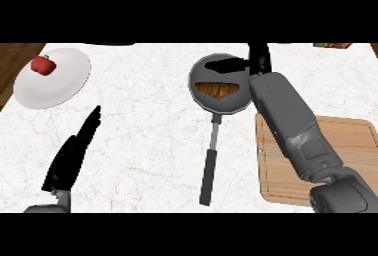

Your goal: Pick the croissant from the cutting board and place it in the pan

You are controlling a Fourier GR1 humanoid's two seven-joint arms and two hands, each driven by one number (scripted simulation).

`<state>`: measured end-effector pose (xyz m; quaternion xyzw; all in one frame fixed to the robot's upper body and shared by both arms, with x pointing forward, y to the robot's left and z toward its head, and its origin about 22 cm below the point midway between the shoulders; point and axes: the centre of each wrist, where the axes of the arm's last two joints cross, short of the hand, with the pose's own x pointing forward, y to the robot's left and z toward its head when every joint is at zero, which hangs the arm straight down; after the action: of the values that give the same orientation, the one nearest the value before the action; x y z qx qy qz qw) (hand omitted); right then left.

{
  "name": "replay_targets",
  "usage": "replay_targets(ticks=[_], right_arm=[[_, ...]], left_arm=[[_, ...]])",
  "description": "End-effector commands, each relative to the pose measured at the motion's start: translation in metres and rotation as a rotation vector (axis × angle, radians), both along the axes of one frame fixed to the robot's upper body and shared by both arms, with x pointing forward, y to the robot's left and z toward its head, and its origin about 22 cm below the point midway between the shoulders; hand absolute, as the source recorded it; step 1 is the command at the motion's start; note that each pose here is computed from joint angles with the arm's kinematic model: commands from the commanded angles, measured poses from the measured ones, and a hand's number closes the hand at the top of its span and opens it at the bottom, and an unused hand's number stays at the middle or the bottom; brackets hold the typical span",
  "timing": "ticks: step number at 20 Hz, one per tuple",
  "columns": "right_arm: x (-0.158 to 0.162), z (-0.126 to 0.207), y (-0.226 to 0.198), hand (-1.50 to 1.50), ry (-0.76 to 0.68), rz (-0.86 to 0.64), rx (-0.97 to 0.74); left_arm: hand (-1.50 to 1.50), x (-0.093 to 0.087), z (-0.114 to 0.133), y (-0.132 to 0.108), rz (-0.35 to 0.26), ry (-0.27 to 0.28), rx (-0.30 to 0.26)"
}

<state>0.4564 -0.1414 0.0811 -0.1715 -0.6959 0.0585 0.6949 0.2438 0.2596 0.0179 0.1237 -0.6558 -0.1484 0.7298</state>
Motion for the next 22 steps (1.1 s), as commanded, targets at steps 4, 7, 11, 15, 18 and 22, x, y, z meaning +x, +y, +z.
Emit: replay_targets(ticks=[4, 7, 11, 15, 18, 22], right_arm=[[0.003, 0.005, -0.083, -1.50, -0.079, -0.170, 0.104], [-0.012, -0.018, -0.130, -1.50, -0.126, -0.157, 0.063], [-0.024, -0.022, -0.177, -1.50, -0.123, -0.158, 0.035], [-0.044, -0.010, -0.242, -1.50, -0.146, -0.171, 0.007], [-0.040, -0.006, -0.238, -1.50, -0.141, -0.147, 0.013], [-0.065, 0.004, -0.291, -1.50, -0.136, -0.150, 0.013]], left_arm=[[0.00, -0.004, -0.005, 0.010, 0.014, 0.010, 0.012], [0.00, -0.012, -0.005, 0.008, 0.036, 0.017, 0.010], [0.00, -0.008, -0.006, 0.013, 0.054, -0.001, 0.021], [0.00, -0.011, -0.007, 0.005, 0.054, 0.023, 0.007], [0.00, -0.017, -0.013, 0.016, 0.038, 0.030, 0.011], [0.00, -0.018, 0.001, 0.018, 0.058, 0.019, 0.019]])
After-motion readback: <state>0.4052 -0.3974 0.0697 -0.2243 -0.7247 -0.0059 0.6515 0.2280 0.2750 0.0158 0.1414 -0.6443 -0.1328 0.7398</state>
